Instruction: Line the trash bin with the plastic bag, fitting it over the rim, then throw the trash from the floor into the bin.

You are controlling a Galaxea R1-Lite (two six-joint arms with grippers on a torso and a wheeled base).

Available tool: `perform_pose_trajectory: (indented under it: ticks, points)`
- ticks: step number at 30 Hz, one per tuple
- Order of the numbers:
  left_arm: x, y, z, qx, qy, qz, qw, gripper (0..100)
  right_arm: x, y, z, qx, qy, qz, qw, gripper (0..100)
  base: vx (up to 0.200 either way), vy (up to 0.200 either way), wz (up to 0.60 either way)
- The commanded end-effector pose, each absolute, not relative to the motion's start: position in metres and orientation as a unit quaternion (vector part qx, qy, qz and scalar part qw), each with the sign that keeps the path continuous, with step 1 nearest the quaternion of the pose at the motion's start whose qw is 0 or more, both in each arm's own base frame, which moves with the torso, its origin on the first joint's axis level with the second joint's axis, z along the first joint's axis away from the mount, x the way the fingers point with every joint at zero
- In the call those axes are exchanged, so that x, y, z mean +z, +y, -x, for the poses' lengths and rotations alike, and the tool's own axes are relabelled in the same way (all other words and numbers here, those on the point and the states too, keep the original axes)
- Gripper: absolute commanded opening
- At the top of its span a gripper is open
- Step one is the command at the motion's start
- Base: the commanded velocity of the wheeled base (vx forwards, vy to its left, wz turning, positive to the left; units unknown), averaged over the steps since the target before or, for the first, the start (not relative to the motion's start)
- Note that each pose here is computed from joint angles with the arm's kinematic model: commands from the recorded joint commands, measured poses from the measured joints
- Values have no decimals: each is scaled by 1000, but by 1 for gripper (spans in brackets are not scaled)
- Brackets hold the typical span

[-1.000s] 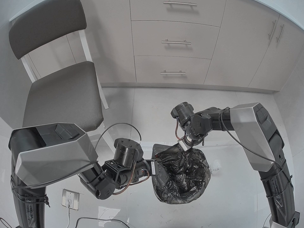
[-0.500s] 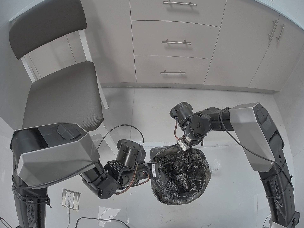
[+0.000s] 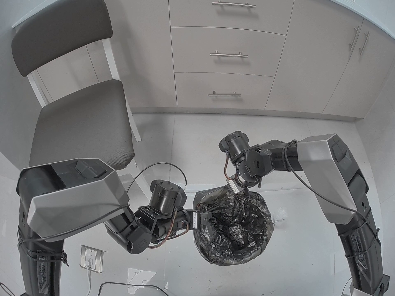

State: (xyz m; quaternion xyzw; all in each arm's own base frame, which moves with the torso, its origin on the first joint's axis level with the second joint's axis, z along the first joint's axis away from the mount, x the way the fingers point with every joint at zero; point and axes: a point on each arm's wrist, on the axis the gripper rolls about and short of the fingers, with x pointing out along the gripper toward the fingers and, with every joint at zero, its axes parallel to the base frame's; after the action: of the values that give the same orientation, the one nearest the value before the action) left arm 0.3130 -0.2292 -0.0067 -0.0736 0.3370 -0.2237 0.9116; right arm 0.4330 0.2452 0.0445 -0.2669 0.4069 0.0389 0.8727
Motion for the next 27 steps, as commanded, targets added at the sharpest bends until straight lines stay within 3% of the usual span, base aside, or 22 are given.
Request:
perform_pose_trajectory:
  ticks: [1,10,27]
  points:
    - [-23,-225,-327,-194,345,48,917,100,33,247,-438,38,399,263,878,100,0,0,0]
    - [-31,-221,-341,-157,346,37,924,100,11,250,-443,38,395,259,880,100,0,0,0]
    - [-49,-219,-347,-153,357,15,921,100,-11,243,-451,29,401,256,879,100,0,0,0]
